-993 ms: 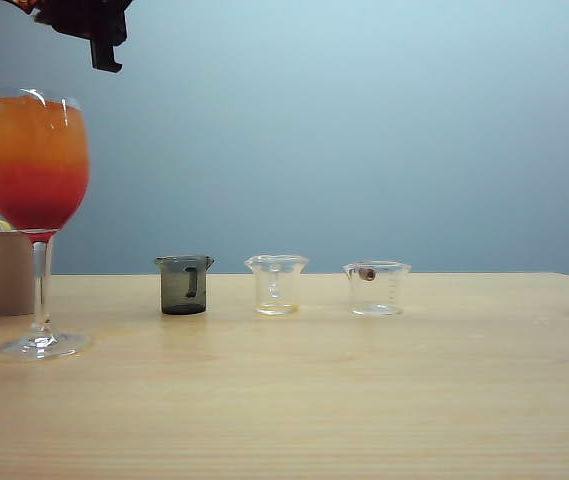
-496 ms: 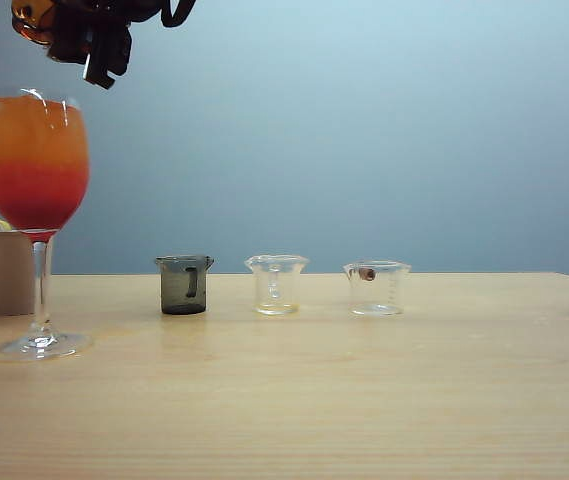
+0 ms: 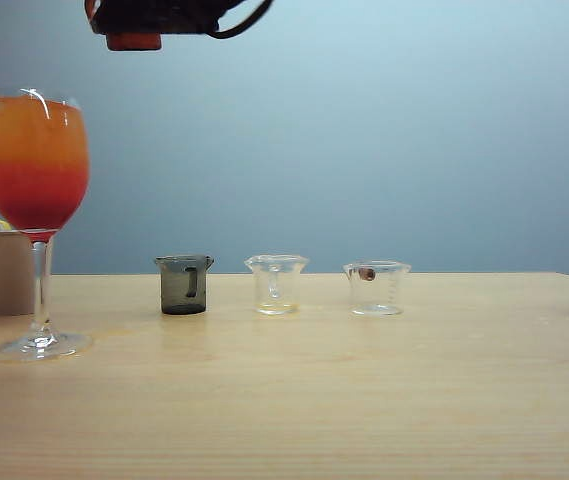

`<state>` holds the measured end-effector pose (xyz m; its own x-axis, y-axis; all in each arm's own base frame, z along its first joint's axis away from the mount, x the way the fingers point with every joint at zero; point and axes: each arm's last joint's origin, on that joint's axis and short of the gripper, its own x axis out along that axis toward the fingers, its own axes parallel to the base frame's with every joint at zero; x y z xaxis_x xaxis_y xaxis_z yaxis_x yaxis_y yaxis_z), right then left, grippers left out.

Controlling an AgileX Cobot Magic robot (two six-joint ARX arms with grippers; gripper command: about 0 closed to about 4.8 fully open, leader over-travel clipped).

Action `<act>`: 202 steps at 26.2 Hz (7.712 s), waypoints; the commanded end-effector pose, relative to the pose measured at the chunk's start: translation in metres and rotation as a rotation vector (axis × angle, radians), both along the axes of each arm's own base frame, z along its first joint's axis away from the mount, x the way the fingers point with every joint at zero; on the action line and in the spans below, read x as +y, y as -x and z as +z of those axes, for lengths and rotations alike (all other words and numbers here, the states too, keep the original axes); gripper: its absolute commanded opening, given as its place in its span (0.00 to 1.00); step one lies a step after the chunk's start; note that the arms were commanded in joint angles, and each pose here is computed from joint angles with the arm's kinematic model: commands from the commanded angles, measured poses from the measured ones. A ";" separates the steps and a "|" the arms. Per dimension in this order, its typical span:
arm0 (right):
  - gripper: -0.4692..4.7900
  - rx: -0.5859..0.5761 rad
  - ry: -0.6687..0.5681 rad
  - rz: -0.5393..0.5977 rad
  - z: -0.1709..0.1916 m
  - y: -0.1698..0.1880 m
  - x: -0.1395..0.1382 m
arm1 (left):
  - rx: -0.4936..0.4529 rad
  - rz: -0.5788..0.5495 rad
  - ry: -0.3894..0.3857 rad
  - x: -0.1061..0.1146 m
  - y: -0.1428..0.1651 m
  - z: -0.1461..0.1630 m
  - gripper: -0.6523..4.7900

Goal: Pick up the fourth measuring cup from the left, pour the grenadine inside into the goblet, and finally put the measuring cup back in its original place.

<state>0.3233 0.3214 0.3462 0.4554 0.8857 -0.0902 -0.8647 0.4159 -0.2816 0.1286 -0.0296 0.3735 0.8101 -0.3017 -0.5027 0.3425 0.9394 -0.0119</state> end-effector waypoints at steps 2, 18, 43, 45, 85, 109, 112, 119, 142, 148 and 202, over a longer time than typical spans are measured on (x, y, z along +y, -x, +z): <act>0.55 0.121 -0.077 0.054 0.006 -0.003 -0.008 | -0.014 -0.006 0.002 0.000 0.001 0.002 0.11; 0.55 0.209 -0.079 -0.198 0.008 -0.056 -0.102 | -0.013 -0.006 0.002 0.000 0.001 0.002 0.11; 0.55 0.177 -0.204 -0.791 -0.089 0.025 -0.245 | -0.013 -0.006 0.002 0.000 0.001 0.002 0.11; 0.55 0.181 -0.237 -0.827 -0.114 0.032 -0.248 | -0.013 -0.006 0.002 0.000 0.001 0.002 0.11; 0.37 0.296 -0.116 -0.986 -0.237 -0.031 -0.238 | -0.013 -0.006 0.002 0.000 0.001 0.002 0.11; 0.92 0.354 -0.191 -0.949 -0.237 -0.031 -0.236 | -0.013 -0.006 0.002 0.000 0.001 0.002 0.11; 0.92 0.359 -0.190 -0.930 -0.237 -0.029 -0.236 | -0.013 -0.006 0.002 0.000 0.001 0.002 0.11; 0.92 0.346 -0.204 -0.921 -0.220 0.002 -0.243 | -0.013 -0.006 0.002 0.000 0.001 0.002 0.11; 0.09 0.439 -0.209 -0.782 -0.135 0.126 -0.269 | -0.012 -0.005 0.001 0.000 0.001 0.002 0.11; 0.09 0.477 -0.231 -0.700 -0.110 0.176 -0.278 | -0.014 -0.006 0.003 0.000 0.001 0.002 0.11; 0.11 0.264 -0.291 -0.992 -0.196 0.229 -0.301 | -0.339 0.050 0.352 0.007 0.043 -0.189 0.11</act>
<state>0.0942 0.0201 0.1508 0.9807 0.1329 -0.1431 -0.1212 0.9888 0.0876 0.0826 -0.0216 0.1858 0.9225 -0.3635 -0.1301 0.3275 0.9151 -0.2351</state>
